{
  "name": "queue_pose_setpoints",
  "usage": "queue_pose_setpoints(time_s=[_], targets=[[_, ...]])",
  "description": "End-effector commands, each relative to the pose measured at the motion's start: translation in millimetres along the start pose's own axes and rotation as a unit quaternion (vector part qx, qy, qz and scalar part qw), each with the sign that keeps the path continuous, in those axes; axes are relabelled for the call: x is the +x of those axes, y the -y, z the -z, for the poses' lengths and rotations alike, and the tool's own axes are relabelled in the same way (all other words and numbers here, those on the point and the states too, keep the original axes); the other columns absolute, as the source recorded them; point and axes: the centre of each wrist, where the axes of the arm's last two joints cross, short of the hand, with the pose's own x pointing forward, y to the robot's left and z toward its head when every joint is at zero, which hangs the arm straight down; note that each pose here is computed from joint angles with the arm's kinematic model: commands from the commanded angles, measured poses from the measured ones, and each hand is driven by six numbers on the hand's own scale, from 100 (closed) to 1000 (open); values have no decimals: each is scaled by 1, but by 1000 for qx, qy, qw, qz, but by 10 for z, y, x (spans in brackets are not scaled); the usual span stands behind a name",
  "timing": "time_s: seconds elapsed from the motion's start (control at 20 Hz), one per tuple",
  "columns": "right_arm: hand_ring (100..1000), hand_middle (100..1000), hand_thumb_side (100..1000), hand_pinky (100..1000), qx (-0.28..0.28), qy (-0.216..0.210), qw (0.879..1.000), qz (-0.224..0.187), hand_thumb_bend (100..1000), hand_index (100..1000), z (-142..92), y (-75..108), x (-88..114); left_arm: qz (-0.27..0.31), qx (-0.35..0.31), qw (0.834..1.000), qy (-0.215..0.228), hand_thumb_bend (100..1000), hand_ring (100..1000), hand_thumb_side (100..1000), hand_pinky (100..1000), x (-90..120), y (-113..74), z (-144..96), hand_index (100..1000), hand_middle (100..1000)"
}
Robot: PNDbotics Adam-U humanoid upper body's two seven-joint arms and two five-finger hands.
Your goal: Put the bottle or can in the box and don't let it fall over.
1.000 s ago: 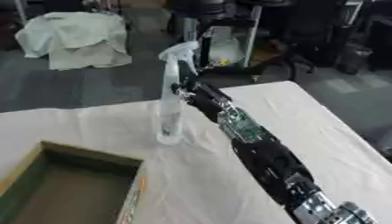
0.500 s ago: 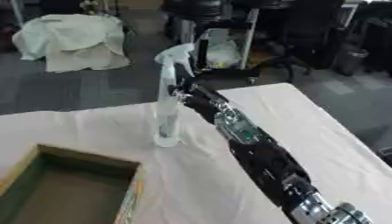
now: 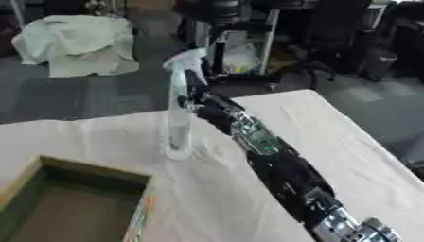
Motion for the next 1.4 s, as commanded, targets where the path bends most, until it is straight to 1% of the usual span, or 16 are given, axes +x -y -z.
queue_pose_setpoints(time_s=[0.05,0.65,1.0,1.15,1.4], targets=[[1000,1000,470,1000,-5,18,1000,-12,100,1000,15,126,174,9,-7,1000,12,101,962,857,1000,75,1,30,850,1000],[973,1000,470,1000,6,15,1000,-12,100,1000,47,61,160,8,-8,1000,13,102,962,857,1000,80,5,40,849,1000],[961,1000,470,984,12,10,1000,-12,100,1000,50,52,145,7,-10,1000,13,102,962,857,1000,83,8,46,849,1000],[942,1000,470,969,6,11,1000,-7,100,1000,51,50,144,7,-10,1000,13,101,962,856,1000,83,7,46,849,1000],[891,999,470,936,-4,14,1000,4,100,971,65,35,154,7,-10,1000,13,101,962,855,1000,83,6,45,848,1000]])
